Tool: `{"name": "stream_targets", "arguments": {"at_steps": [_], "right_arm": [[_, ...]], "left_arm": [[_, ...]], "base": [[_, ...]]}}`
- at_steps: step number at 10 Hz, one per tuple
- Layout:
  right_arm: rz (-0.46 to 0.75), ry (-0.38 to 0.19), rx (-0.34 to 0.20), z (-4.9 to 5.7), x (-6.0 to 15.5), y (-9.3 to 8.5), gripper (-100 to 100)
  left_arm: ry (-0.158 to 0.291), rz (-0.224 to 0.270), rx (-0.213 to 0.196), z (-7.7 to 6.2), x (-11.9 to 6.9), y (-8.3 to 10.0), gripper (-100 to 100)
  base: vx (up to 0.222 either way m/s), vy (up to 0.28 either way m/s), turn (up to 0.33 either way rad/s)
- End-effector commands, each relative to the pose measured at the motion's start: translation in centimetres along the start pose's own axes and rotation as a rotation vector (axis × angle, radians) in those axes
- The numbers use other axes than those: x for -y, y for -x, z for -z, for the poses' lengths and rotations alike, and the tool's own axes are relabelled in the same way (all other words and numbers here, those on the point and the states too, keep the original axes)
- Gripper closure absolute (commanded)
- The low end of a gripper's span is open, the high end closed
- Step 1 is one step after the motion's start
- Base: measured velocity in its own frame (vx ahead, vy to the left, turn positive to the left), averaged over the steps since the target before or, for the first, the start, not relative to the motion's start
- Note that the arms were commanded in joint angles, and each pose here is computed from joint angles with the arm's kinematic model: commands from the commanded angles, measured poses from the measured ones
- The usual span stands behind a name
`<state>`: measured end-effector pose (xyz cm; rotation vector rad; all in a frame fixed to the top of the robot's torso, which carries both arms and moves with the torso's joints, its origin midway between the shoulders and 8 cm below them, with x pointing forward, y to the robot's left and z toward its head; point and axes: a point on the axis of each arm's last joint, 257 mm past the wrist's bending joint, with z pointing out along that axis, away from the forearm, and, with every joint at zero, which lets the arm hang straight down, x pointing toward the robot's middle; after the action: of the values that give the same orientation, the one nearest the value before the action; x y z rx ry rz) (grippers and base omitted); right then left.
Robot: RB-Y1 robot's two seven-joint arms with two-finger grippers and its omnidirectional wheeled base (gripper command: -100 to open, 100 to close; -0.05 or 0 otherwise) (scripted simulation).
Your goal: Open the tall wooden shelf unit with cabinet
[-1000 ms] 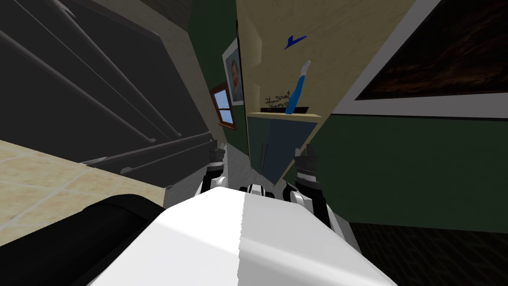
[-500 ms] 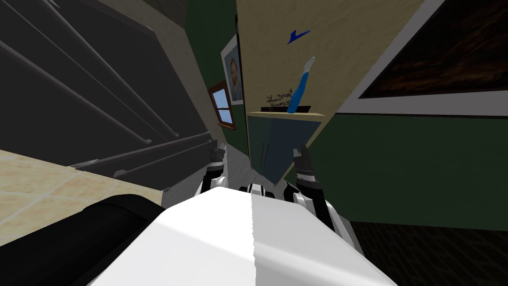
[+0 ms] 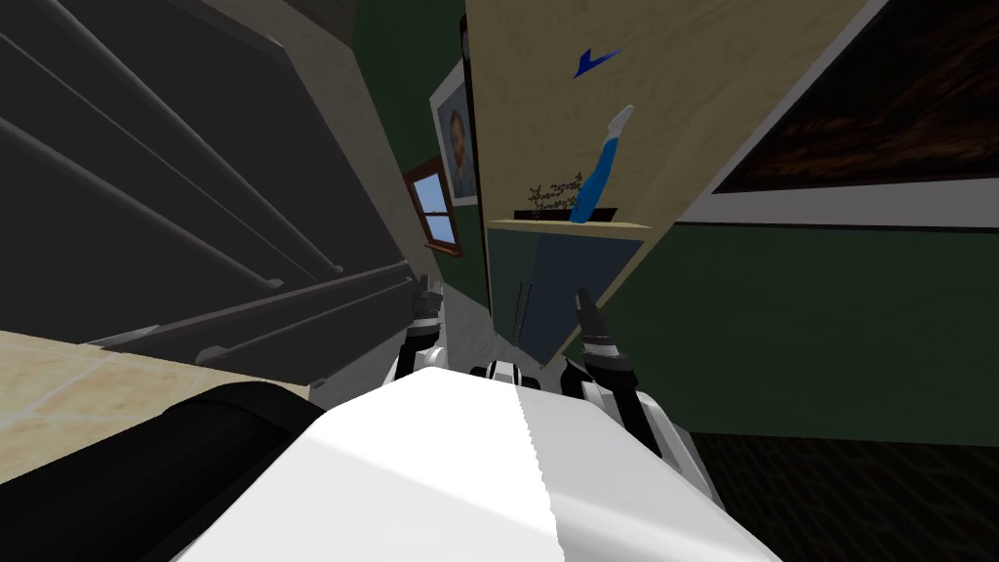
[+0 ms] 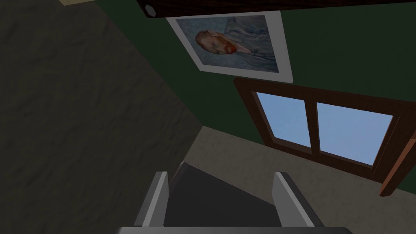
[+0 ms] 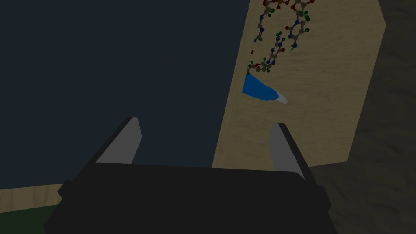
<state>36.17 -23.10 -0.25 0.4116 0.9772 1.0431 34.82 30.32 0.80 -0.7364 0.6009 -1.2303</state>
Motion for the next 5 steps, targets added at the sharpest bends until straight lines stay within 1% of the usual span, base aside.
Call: {"name": "stream_targets", "arguments": {"at_steps": [1, 5], "right_arm": [[0.146, -0.008, -0.045, 0.2, 0.8, -0.7, -100], [0.386, -0.018, -0.112, 0.5, 2.2, -1.6, -100]], "left_arm": [[0.000, 0.000, 0.000, 0.0, 0.0, 0.0, 0], [0.000, 0.000, 0.000, 0.0, 0.0, 0.0, 0]], "base": [[0.049, 0.072, -0.076], [0.050, 0.092, -0.069]]}}
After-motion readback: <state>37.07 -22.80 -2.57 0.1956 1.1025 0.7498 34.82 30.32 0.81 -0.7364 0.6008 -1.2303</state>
